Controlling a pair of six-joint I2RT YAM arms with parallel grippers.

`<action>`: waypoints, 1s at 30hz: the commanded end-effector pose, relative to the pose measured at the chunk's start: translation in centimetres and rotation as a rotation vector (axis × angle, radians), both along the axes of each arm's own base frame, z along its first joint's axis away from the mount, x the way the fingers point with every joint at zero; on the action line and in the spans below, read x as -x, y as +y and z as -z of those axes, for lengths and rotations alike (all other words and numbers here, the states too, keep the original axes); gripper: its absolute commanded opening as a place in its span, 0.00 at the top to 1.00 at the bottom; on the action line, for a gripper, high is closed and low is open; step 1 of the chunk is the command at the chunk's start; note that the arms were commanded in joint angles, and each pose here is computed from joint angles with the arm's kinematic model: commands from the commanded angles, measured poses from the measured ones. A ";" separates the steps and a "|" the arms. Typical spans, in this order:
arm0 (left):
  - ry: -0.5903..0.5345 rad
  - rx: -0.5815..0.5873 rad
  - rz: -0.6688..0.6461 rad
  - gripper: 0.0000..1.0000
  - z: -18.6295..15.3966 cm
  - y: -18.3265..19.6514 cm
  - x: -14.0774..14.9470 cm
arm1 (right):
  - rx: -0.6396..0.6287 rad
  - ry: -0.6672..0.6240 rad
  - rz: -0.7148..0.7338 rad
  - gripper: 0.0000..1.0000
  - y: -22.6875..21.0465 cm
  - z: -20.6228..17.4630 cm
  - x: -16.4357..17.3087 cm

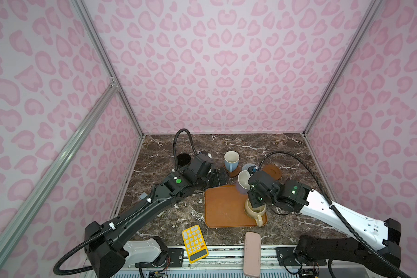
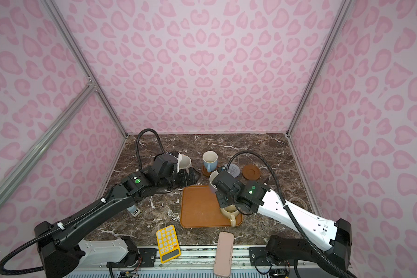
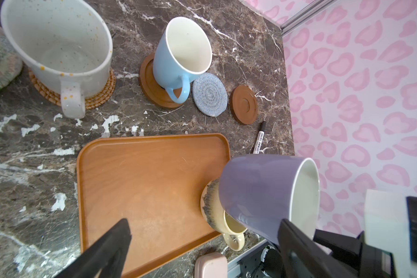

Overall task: Place cups on coasters
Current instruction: Pick up the cup from the tray, then place the cup on the coaster.

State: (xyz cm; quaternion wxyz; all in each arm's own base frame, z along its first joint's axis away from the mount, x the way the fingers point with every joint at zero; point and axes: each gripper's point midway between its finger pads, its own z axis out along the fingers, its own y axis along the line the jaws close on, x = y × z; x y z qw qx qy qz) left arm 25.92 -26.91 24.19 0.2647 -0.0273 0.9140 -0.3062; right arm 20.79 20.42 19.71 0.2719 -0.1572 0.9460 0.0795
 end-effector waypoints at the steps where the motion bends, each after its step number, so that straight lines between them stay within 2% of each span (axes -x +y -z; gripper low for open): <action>1: -0.032 0.023 0.051 0.03 -1.1 -1.3 -0.5 | 0.026 -0.030 0.035 1.00 -1.9 -0.2 -1.4; 8: -0.088 0.043 0.106 0.03 -2.9 -3.8 -2.3 | 0.020 -0.029 0.149 1.00 -5.9 -0.6 -4.7; 9: -0.106 0.057 0.113 0.03 -4.0 -4.2 -2.7 | 0.021 -0.027 0.158 1.00 -6.3 -0.6 -5.1; 16: -0.104 0.058 0.143 0.03 -4.3 -6.2 -4.2 | 0.039 0.017 0.245 1.00 -8.6 1.1 -8.0; 20: -0.118 0.091 0.158 0.03 -4.4 -7.4 -5.4 | 0.031 0.035 0.260 1.00 -8.5 2.1 -9.9; 30: -0.093 0.054 0.128 0.03 -3.7 -7.3 -8.3 | 0.033 0.108 0.249 1.00 -6.2 5.5 -14.4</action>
